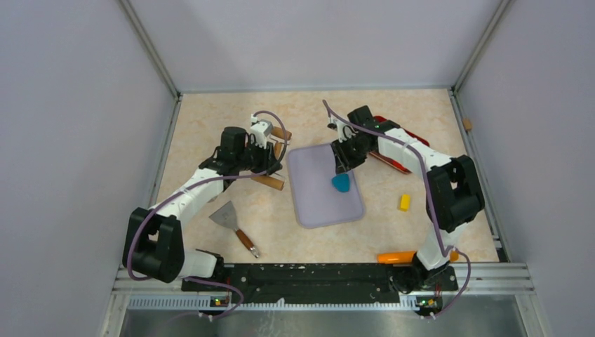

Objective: Roll out the dumpling wrappers from the dough

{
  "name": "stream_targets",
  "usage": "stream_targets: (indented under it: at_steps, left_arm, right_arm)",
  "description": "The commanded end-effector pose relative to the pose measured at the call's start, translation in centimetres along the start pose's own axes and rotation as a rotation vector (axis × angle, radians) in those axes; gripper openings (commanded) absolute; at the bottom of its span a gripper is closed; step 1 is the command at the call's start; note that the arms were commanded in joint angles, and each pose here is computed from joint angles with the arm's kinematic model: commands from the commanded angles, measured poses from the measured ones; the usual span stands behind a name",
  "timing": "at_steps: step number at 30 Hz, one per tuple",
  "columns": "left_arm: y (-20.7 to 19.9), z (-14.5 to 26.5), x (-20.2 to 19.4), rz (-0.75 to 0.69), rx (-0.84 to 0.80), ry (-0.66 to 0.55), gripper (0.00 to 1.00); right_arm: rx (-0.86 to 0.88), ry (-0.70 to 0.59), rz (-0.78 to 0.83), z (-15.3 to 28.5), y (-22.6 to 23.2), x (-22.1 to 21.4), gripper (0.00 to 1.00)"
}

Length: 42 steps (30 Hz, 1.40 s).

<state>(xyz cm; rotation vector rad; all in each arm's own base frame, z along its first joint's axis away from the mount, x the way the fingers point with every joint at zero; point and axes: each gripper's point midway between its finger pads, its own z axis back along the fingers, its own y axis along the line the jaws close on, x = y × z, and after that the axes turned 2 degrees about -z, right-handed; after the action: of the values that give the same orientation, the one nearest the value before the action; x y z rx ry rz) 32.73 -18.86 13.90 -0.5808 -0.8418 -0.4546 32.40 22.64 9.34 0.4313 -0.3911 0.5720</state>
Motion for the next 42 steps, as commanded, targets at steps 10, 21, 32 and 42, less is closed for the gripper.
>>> stream_targets:
  at_steps: [10,21,32,42]
  left_arm:
    - [-0.5,1.0,2.2,-0.038,-0.009,-0.078,0.00]
    - [-0.5,0.8,2.1,-0.036,-0.021,-0.074,0.00]
    - [-0.8,0.7,2.1,-0.034,-0.042,-0.077,0.00]
    - [-0.8,0.6,1.8,-0.035,-0.042,-0.072,0.00]
  right_arm:
    - [-0.066,0.093,0.037,-3.0,-2.9,-1.7,0.46]
    - [-0.058,0.028,0.045,-1.2,-2.8,0.8,0.43]
    - [-0.085,0.060,0.048,-2.9,-4.4,0.2,0.48]
    - [0.049,0.124,-0.033,-3.5,-4.3,-1.7,0.45]
